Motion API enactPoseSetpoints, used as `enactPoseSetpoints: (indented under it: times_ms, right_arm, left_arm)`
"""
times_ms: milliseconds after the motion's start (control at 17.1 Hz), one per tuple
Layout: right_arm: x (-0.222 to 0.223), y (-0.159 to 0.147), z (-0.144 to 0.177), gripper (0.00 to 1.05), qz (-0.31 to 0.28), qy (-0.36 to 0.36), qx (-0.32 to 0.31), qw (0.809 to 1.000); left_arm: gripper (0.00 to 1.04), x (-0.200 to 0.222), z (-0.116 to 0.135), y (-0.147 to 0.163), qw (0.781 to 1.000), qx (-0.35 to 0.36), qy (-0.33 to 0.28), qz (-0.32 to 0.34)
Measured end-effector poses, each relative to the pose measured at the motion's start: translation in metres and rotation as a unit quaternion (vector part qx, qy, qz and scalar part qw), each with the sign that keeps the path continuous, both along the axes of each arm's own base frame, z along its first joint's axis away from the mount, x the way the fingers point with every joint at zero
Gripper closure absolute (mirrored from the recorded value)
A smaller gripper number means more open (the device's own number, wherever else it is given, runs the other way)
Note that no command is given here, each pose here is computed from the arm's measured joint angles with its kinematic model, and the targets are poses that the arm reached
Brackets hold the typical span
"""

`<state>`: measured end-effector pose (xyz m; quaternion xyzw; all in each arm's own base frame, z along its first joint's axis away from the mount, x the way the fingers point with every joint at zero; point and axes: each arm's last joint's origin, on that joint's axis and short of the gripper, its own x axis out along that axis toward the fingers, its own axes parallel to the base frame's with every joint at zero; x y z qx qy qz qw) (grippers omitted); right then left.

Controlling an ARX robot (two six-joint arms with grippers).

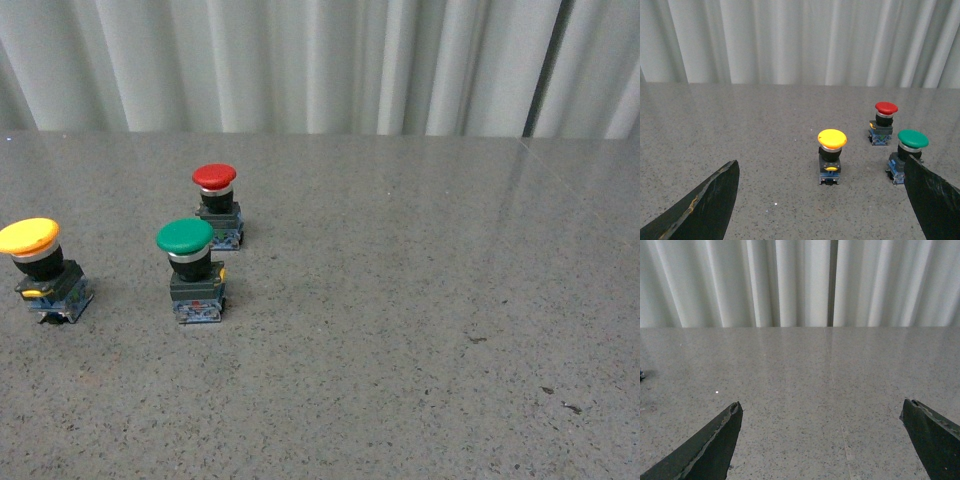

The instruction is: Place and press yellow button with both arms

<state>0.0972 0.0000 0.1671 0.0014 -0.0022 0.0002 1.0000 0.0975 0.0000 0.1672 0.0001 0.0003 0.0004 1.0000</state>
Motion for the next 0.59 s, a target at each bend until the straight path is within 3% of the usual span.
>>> enactPoseSetpoints:
  times_ms: [586]
  right_arm:
    - [0.0000, 0.0000, 0.0000, 0.07, 0.000, 0.000, 0.000, 1.000]
  left_arm:
    - [0.07, 0.0000, 0.0000, 0.0000, 1.000, 0.000, 0.000, 0.000]
